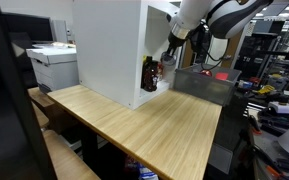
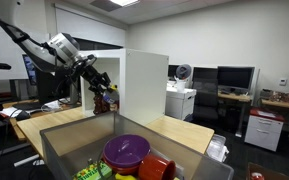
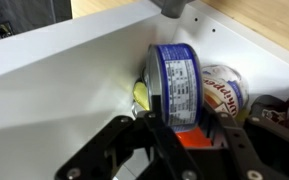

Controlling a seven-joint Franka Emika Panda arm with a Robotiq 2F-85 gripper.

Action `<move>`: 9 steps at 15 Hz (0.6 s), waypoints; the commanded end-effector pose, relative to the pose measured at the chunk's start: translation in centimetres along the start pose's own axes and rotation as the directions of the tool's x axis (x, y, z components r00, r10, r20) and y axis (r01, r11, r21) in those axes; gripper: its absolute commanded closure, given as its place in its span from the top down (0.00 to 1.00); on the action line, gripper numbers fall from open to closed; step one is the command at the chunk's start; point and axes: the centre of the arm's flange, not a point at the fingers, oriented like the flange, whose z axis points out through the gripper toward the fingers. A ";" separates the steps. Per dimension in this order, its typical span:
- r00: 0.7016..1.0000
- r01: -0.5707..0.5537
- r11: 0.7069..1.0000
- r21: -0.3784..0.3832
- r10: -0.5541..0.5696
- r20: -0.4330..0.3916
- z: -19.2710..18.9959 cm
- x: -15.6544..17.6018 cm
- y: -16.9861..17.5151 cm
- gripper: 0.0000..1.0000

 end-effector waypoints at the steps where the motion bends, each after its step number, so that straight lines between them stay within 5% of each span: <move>1: 1.000 0.000 1.000 0.000 0.000 0.000 0.0 0.0 0.0 0.37; 4: 1.000 0.000 1.000 0.000 0.000 0.000 0.0 0.0 0.0 0.37; 5: 1.000 -0.002 1.000 0.003 0.002 0.002 0.1 0.0 -0.1 0.12; 9: 1.000 0.006 1.000 -0.009 -0.006 0.002 0.5 -0.3 -0.5 0.12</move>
